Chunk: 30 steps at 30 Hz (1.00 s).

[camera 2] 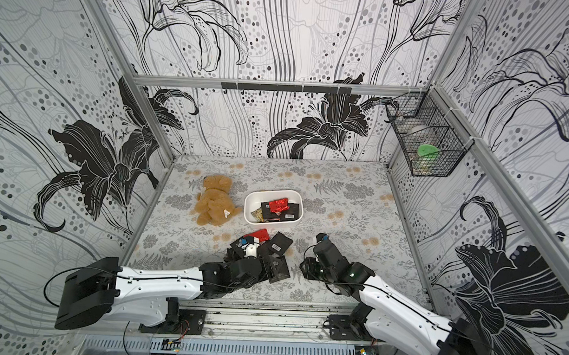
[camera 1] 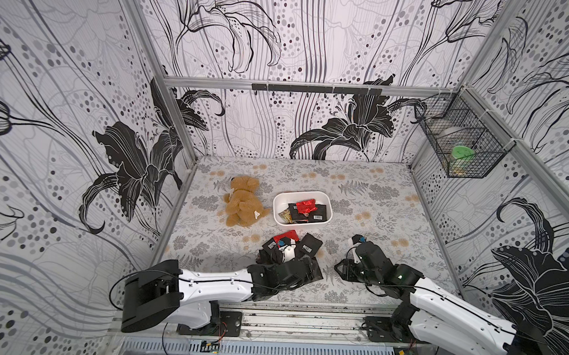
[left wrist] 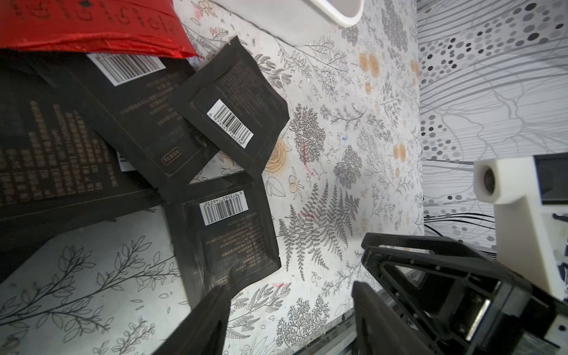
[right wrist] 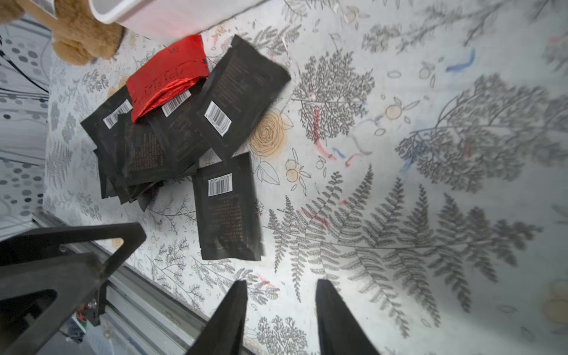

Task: Put the tea bags into the storage box
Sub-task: Pick up the tea bag from the center of the board.

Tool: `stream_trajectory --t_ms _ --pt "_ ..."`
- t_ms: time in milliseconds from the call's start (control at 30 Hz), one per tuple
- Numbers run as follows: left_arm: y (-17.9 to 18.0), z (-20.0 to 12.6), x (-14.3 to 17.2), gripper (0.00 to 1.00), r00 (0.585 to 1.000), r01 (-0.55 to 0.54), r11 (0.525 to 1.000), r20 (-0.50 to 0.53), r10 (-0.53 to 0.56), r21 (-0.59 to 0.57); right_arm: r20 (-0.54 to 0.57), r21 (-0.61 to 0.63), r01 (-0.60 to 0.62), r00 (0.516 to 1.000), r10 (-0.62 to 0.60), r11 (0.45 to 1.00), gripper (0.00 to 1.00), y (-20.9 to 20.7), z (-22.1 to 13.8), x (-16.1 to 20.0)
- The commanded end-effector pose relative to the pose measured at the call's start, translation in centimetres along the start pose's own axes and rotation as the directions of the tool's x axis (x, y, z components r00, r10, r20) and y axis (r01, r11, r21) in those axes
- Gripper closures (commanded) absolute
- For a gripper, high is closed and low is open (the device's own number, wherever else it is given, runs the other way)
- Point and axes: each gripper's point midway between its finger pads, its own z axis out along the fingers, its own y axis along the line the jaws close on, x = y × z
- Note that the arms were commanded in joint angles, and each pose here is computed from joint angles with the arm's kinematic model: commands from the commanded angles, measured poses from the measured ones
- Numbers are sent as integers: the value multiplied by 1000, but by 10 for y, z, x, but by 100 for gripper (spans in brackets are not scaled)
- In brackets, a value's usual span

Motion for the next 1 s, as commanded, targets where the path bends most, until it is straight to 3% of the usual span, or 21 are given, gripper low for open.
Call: stream_trajectory --t_ms 0,100,233,600,967 --pt "-7 4 2 46 1000 17 1000 -11 -17 7 6 -109 -44 999 45 993 59 18 10 1" --pt "-3 7 2 54 1000 22 1000 -5 -22 -8 2 -124 -45 999 45 991 59 23 16 1" --pt "3 14 1 57 1000 27 999 0 -27 -30 9 -99 -45 999 47 994 58 22 20 -1" --pt "23 38 5 78 992 96 994 -83 -100 -45 -20 -58 -43 999 42 997 57 26 41 0" --pt "52 45 3 82 988 129 983 -65 -139 -131 -44 -10 -46 998 45 999 54 23 57 2"
